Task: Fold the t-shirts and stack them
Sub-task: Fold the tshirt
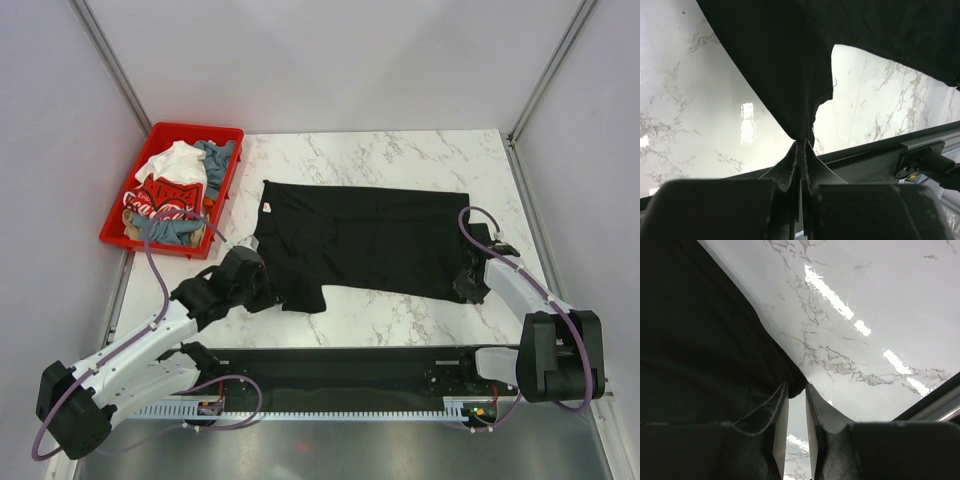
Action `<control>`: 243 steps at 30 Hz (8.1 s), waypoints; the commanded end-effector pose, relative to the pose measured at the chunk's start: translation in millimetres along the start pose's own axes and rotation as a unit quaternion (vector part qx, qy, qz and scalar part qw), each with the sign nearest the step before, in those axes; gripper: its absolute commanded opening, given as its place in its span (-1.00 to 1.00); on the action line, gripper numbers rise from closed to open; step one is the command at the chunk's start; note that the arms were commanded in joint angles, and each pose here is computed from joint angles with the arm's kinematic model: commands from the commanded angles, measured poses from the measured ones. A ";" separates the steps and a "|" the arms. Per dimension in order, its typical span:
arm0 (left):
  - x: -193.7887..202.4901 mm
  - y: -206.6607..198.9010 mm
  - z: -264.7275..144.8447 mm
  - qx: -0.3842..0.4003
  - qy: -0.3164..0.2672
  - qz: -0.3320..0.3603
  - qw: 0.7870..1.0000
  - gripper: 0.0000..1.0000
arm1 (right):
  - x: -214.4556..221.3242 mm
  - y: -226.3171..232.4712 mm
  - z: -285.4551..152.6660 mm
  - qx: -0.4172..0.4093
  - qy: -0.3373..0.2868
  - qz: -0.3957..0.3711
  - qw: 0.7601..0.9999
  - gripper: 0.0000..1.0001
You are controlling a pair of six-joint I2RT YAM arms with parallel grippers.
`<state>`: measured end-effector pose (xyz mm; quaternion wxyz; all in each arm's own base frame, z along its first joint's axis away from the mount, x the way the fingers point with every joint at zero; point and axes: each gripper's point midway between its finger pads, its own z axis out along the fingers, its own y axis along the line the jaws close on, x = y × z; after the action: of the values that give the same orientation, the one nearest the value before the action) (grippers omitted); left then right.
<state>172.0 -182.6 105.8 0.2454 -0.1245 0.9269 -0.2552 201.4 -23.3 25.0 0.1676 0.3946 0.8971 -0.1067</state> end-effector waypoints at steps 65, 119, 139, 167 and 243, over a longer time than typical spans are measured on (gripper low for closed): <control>-56.9 -38.1 -11.8 -0.018 -0.047 0.088 0.995 -0.95 | -62.8 23.8 -30.6 -0.054 -0.120 0.048 0.990 -1.00; -140.9 -45.5 16.6 -0.069 -0.072 0.098 0.990 -0.95 | -91.4 59.0 -11.4 -0.028 -0.102 -0.031 0.994 -1.00; -225.6 -52.7 73.9 -0.092 -0.068 0.099 0.988 -0.95 | -157.3 117.7 3.9 -0.007 -0.119 -0.056 0.991 -1.00; -251.2 -26.5 123.2 -0.144 -0.056 0.093 0.984 -0.95 | -171.0 133.3 29.1 0.017 -0.106 -0.037 0.993 -1.00; -133.4 43.6 139.2 -0.217 0.077 0.045 0.972 -0.31 | -143.7 102.9 6.0 -0.091 -0.085 -0.102 0.987 -0.26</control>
<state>348.4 -155.3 25.8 0.1375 -0.0956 0.9851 -0.0381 350.2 -58.1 66.9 0.2596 0.3072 0.9104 -0.0971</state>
